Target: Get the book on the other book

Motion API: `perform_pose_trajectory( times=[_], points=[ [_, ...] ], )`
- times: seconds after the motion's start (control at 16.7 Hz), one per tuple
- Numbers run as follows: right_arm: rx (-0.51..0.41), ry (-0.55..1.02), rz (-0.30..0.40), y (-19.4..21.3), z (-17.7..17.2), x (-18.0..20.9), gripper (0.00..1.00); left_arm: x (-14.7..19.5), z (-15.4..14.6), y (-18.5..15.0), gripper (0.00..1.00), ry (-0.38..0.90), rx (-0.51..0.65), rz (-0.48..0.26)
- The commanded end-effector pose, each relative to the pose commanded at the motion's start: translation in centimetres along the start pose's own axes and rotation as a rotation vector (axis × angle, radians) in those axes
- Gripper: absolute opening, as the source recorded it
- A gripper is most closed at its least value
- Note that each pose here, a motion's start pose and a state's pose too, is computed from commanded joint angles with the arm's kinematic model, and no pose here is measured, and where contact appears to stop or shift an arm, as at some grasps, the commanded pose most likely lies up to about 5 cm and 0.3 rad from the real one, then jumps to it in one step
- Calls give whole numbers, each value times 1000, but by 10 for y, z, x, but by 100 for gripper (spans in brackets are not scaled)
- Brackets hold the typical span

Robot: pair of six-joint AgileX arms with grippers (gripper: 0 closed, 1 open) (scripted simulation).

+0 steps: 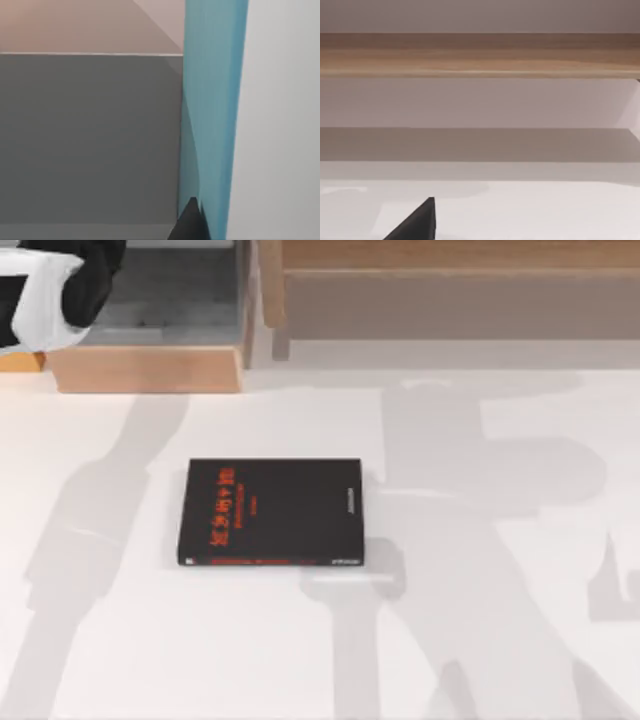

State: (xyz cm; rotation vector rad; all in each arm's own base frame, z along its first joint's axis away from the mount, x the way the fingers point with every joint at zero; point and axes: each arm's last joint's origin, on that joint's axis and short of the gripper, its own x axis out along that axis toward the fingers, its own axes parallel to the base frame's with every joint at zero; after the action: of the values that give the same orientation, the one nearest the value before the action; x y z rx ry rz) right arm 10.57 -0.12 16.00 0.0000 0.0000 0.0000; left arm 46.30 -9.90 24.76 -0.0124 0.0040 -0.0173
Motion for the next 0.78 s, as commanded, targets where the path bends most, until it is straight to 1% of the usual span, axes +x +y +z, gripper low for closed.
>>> perform_pose_trajectory(
  times=[0.36,0.78],
  points=[
    [0,0,0,0,0,0,100,-1,1,-1,0,-1,1,-2],
    [0,0,0,0,0,0,100,-11,11,-1,0,-1,1,-2]
  ],
)
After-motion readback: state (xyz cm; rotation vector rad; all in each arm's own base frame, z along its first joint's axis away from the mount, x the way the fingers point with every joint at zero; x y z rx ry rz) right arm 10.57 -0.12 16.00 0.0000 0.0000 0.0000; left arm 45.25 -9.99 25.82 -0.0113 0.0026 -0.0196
